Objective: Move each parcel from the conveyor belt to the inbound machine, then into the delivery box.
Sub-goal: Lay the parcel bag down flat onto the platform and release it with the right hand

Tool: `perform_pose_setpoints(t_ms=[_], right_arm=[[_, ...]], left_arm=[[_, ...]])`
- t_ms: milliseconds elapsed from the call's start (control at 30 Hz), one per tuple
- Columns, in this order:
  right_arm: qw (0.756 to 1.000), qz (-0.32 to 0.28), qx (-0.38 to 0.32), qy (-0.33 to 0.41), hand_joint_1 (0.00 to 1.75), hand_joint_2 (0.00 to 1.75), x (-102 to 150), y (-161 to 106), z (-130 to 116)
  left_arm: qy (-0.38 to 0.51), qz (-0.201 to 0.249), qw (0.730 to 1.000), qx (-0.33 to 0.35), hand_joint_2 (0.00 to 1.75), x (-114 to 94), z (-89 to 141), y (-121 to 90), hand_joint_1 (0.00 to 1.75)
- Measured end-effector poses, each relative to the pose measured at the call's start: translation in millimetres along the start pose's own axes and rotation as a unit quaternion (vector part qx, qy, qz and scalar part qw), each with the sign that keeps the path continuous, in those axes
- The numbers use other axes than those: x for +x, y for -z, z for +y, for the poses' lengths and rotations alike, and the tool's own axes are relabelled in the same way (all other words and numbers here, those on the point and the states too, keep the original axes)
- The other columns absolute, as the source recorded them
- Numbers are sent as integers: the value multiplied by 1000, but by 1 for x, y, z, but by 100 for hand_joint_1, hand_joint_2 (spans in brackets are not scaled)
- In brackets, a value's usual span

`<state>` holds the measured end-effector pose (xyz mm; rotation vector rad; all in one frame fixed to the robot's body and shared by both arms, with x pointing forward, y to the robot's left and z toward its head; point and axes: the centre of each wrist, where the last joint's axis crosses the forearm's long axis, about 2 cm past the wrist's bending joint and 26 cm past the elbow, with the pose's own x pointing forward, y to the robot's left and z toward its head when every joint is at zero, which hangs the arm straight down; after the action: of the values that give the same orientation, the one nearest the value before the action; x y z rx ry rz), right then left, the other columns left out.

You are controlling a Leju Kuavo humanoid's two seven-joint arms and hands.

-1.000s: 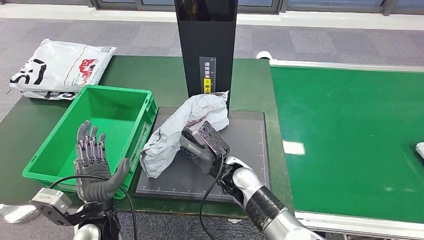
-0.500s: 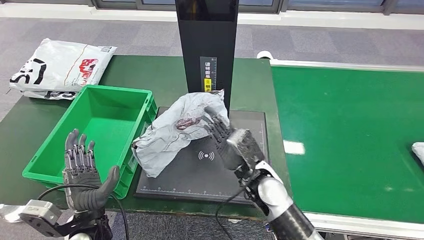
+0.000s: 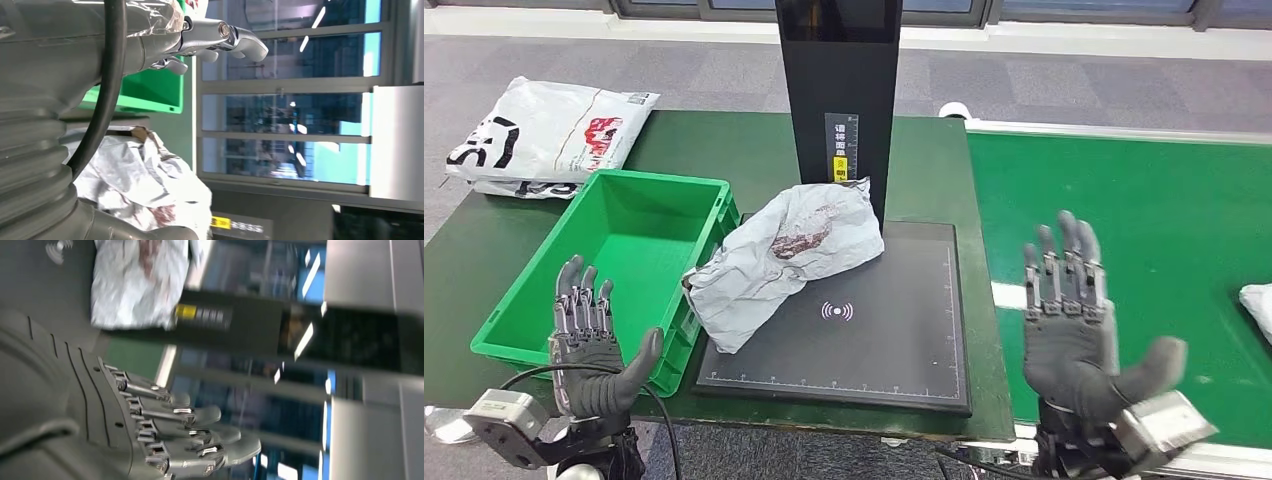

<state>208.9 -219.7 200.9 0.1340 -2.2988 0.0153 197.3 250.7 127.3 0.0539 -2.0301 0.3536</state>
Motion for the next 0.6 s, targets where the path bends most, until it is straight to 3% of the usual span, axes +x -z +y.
perform_pose_setpoints(t_ms=[100, 267, 367, 433, 533, 600], right_arm=[[1000, 1, -22, -16, 0, 0, 10, -19, -14], [999, 5, -32, -28, 0, 0, 18, -28, -21], [999, 20, -40, -25, 0, 0, 20, -32, -23], [998, 39, -38, -15, 0, 0, 19, -34, -24], [998, 59, -16, 4, 0, 0, 14, -34, -24], [998, 67, -2, 18, 0, 87, 8, -32, -22]], left_arm=[[11, 3, 1000, 0, 175, -1, 0, 1, 0], [20, 6, 1000, 1, 175, -3, -1, 1, 0], [100, 16, 995, -5, 175, -3, -2, 3, 0], [226, 16, 974, -27, 175, -5, -9, 10, 0], [432, -6, 898, -82, 175, -12, -34, 30, 0], [530, -20, 840, -118, 175, -20, -57, 47, 0]])
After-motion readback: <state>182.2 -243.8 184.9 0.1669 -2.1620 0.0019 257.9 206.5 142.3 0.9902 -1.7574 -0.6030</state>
